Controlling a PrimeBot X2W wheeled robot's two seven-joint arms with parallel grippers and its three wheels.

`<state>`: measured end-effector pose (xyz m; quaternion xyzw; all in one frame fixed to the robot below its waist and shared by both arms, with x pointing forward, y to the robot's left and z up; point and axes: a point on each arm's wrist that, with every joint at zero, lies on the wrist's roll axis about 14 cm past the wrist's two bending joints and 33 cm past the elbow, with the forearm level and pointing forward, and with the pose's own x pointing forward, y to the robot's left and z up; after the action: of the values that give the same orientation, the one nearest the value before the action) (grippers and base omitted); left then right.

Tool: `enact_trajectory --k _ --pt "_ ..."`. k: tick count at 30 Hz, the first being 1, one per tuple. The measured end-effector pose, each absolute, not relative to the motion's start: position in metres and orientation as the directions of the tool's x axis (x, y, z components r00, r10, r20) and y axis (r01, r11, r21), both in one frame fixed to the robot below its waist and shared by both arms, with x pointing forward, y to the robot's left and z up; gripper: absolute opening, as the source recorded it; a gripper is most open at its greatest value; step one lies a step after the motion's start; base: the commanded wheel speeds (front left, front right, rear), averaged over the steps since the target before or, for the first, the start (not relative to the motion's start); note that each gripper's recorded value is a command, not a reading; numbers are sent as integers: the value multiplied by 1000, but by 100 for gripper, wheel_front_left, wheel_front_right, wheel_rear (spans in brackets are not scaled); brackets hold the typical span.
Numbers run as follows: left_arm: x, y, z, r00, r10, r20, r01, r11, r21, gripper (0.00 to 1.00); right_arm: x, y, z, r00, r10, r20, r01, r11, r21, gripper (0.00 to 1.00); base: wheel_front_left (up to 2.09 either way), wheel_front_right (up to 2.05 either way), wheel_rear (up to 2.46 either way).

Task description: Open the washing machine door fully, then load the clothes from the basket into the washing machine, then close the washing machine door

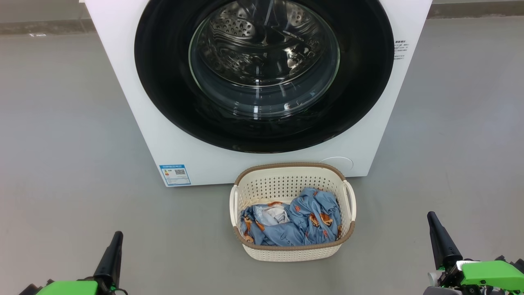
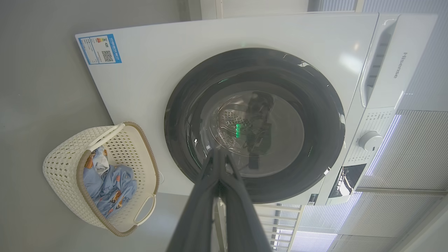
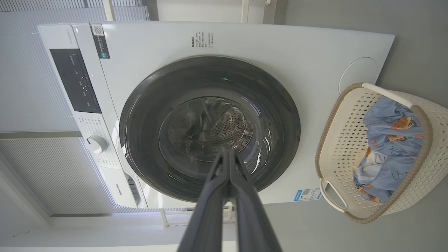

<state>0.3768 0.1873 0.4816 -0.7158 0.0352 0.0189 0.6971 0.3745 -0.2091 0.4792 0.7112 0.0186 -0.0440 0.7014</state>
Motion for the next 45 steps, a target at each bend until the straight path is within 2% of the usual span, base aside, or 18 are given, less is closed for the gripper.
enact_trajectory --k 38,39,45 --pt "377 187 482 997 -24 -76 -77 -24 -997 0 374 -209 479 995 -35 -89 88 -15 996 0 0 0 0" --pt "377 187 482 997 -24 -76 -77 -24 -997 100 374 -209 479 995 -35 -89 88 -15 996 100 0 0 0" --pt "361 179 451 985 -30 -170 -171 -54 -984 100 360 -206 450 983 -38 -177 176 -37 984 100 0 0 0"
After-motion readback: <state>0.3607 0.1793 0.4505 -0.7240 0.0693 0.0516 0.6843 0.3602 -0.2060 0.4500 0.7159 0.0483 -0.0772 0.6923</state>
